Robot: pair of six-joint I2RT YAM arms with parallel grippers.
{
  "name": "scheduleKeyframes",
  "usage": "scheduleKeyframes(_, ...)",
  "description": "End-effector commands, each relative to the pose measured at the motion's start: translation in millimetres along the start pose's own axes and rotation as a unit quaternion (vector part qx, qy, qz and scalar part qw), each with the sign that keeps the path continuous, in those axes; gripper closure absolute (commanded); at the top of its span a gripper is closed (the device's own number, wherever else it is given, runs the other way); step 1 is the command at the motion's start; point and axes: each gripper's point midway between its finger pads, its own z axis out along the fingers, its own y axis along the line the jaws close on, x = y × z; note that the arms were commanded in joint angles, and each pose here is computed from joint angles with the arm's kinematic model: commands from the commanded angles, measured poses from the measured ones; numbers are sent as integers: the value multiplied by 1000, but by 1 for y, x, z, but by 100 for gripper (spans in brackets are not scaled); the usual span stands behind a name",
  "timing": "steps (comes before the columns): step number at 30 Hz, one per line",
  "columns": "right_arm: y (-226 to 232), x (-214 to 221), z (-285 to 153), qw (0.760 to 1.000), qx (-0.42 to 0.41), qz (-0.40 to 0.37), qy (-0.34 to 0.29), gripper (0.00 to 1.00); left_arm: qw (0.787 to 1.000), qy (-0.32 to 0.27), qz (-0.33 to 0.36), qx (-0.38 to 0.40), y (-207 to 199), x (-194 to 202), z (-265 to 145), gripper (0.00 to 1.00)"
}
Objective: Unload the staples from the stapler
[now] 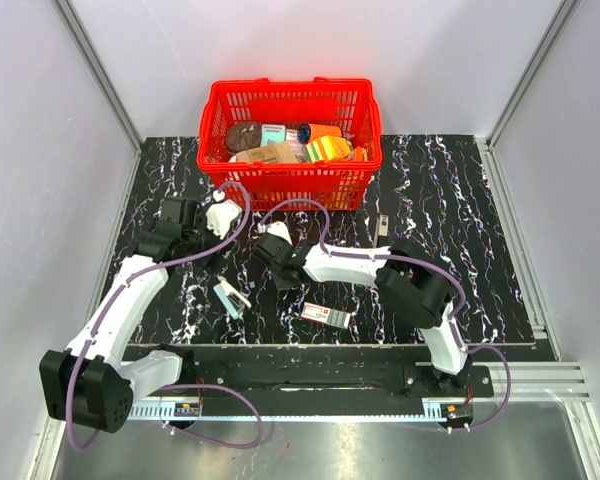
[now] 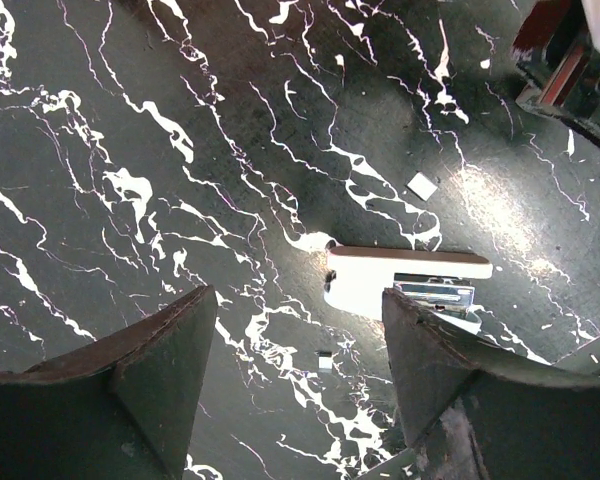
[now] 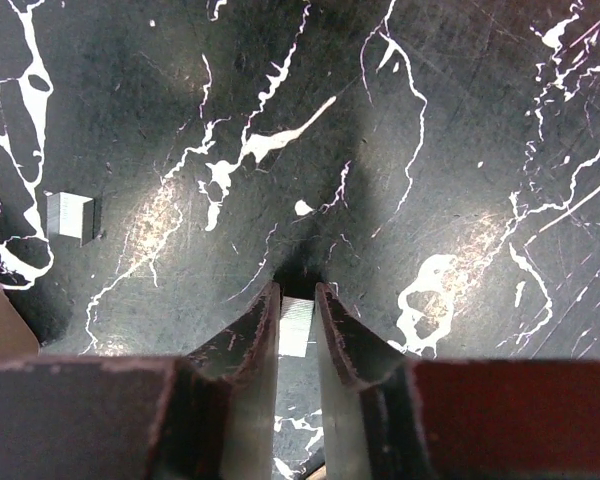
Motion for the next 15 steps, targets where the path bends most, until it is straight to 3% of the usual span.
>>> scheduleKeyframes(1,-4,10,1,1000,23,3,18,79,1000,-21,-2,-21,7,-4,-4,28)
scheduleKeyframes(7,-8,8,-8,999,35,17,15,91,999,-20,2,-28,8,-1,-5,28)
scheduleKeyframes(15,-14,-10,-46,997,43,58,-15,100,999,-23,15,-37,8,3,-9,28)
